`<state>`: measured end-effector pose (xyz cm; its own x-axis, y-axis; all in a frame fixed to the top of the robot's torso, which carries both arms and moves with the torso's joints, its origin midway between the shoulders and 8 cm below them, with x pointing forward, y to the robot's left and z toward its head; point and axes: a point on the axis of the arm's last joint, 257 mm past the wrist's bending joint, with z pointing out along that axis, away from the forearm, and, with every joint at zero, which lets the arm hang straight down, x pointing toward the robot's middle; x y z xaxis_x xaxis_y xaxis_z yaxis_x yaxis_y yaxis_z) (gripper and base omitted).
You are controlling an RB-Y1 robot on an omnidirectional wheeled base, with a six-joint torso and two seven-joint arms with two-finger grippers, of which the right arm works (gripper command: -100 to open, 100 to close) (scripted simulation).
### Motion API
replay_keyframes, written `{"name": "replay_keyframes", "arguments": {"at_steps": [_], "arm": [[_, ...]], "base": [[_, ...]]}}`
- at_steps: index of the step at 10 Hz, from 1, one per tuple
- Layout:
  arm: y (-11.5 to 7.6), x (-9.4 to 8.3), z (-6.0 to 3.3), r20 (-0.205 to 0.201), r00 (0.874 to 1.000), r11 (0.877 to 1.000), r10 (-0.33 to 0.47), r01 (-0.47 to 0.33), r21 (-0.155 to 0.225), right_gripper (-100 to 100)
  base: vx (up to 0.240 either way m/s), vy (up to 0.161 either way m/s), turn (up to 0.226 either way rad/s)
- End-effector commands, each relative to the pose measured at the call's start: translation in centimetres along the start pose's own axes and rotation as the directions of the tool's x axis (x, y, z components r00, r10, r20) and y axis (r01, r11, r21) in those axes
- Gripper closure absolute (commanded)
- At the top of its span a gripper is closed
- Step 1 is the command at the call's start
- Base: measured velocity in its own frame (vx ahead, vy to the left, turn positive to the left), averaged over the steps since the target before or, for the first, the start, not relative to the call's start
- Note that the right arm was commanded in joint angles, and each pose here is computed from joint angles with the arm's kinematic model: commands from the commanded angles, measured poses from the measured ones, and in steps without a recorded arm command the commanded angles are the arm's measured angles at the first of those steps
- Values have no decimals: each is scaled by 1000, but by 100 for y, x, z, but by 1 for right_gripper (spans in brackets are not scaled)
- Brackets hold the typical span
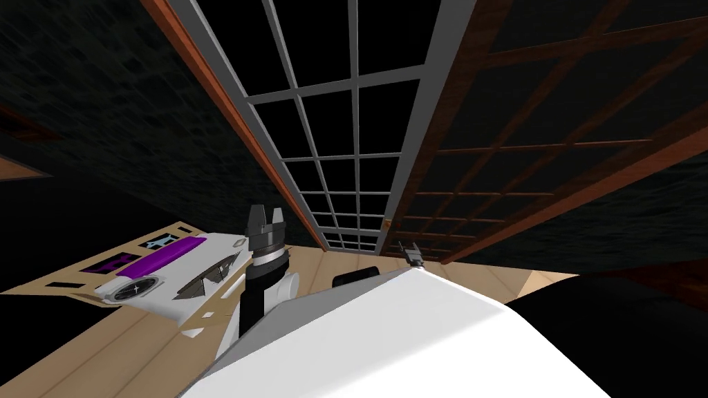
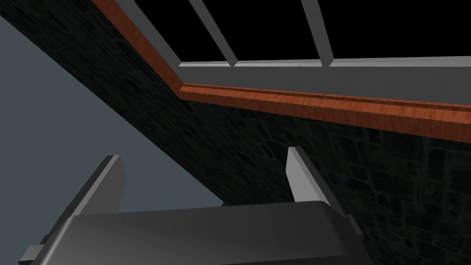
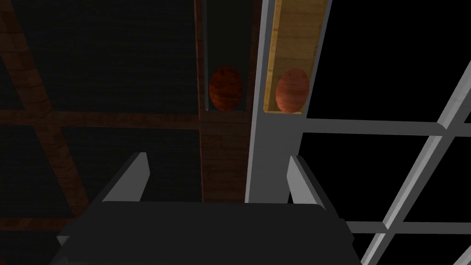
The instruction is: Pull the door open
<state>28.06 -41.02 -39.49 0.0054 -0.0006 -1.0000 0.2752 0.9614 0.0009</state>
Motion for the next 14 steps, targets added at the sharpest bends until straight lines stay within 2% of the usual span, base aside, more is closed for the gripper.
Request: {"name": "replay_keyframes", "arguments": {"at_steps": [1, 3, 6, 11, 14], "arm": [[-160, 51, -76, -22, 1000, 1000, -21, 22, 14, -100], [-277, 82, -125, -38, 999, 999, -37, 38, 24, -100], [-617, 164, -263, -83, 994, 995, -76, 80, 58, -100], [-1228, 319, -538, -173, 977, 979, -121, 146, 141, -100], [-1486, 405, -648, -217, 968, 967, -126, 168, 189, -100]], "base": [[-82, -3, -100], [-157, 2, -56], [-196, -8, -83], [-182, -7, -91], [-149, -24, -64]]}}
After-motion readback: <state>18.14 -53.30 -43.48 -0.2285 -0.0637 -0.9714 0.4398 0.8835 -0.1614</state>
